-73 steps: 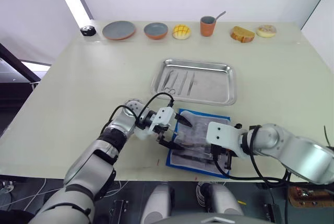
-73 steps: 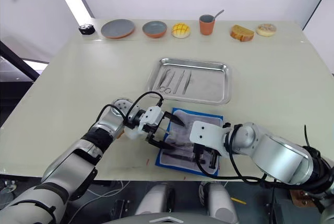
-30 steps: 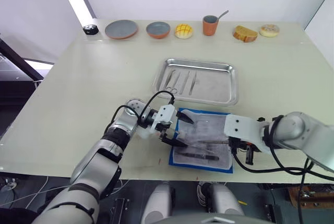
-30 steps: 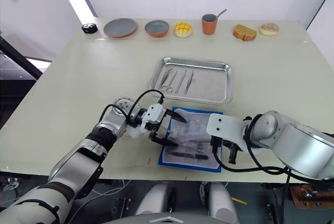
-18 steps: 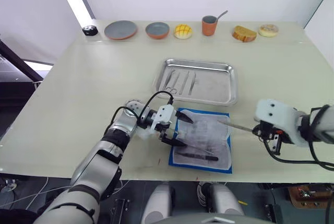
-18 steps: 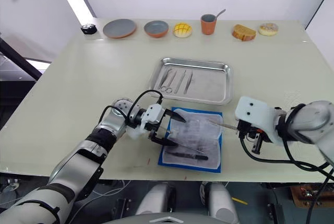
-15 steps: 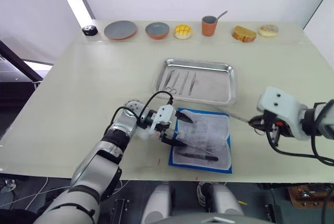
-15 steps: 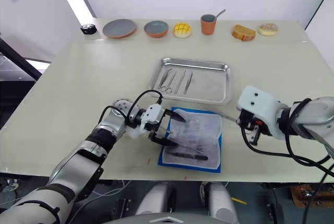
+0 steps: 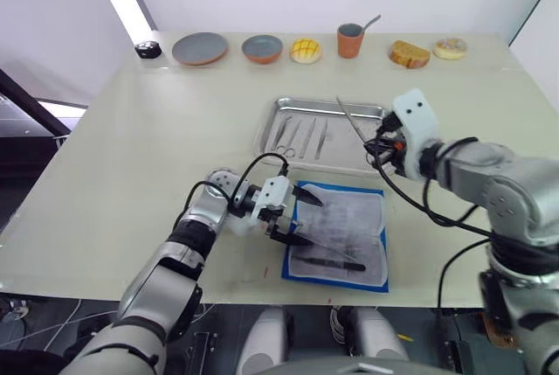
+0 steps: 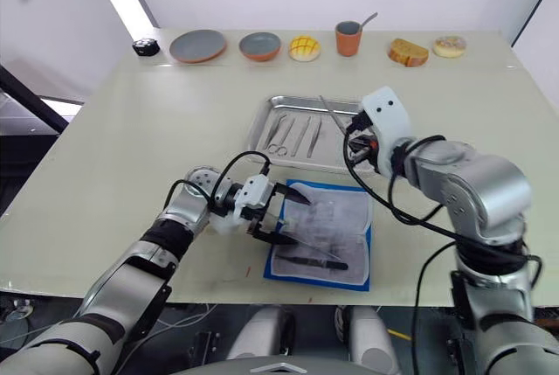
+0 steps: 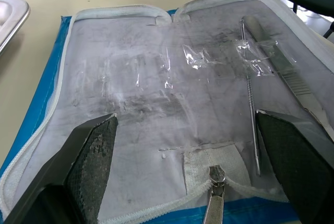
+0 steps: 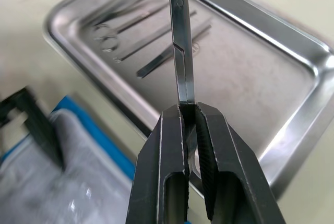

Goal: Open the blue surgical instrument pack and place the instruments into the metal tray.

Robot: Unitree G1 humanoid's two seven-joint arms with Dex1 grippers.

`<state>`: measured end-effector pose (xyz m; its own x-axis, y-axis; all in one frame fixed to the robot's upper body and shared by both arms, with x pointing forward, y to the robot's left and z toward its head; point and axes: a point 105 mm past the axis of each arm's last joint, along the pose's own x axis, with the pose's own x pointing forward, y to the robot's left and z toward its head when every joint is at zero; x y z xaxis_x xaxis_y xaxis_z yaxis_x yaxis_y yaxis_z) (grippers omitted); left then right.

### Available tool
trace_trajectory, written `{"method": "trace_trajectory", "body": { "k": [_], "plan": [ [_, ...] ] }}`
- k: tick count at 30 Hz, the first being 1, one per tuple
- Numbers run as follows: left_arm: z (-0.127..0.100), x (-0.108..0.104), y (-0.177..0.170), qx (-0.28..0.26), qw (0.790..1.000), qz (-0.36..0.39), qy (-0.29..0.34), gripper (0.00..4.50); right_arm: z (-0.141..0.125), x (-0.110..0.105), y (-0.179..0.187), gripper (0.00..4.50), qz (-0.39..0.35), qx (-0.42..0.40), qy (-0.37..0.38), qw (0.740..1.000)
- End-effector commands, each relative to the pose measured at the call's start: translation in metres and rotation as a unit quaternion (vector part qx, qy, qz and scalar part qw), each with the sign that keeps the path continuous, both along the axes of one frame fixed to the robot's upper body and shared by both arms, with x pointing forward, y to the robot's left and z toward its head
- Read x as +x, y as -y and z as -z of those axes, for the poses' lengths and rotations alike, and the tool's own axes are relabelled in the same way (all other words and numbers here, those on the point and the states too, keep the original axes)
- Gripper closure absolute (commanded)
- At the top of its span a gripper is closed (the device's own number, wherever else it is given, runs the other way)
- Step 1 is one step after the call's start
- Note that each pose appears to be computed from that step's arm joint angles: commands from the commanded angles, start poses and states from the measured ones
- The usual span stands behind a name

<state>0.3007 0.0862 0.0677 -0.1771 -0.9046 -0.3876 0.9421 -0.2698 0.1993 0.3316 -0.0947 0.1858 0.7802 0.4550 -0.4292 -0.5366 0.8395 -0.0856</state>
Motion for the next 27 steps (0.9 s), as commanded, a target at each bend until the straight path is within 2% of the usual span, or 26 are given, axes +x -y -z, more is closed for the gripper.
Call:
{"method": "trace_trajectory", "body": {
  "k": [1,4,7,14,27],
  "plan": [
    [0.028,-0.012,-0.012,0.05,0.998,-0.006,-0.047,0.0,-0.01,0.019,-0.007,4.45,0.055,0.017,0.016,0.998],
    [0.029,-0.013,-0.013,0.048,0.998,-0.011,-0.047,0.0,-0.003,0.03,-0.016,4.45,0.093,0.001,-0.011,0.996],
    [0.03,-0.013,-0.014,0.048,0.998,-0.015,-0.048,0.0,0.002,0.04,-0.023,4.45,0.121,0.019,-0.035,0.992],
    [0.033,-0.014,-0.016,0.047,0.997,-0.023,-0.05,0.0,0.014,0.063,-0.037,4.45,0.153,0.032,-0.055,0.986],
    [0.034,-0.017,-0.022,0.047,0.997,-0.032,-0.049,0.0,0.036,0.084,-0.05,4.45,0.141,0.019,-0.069,0.987]
  ]
}}
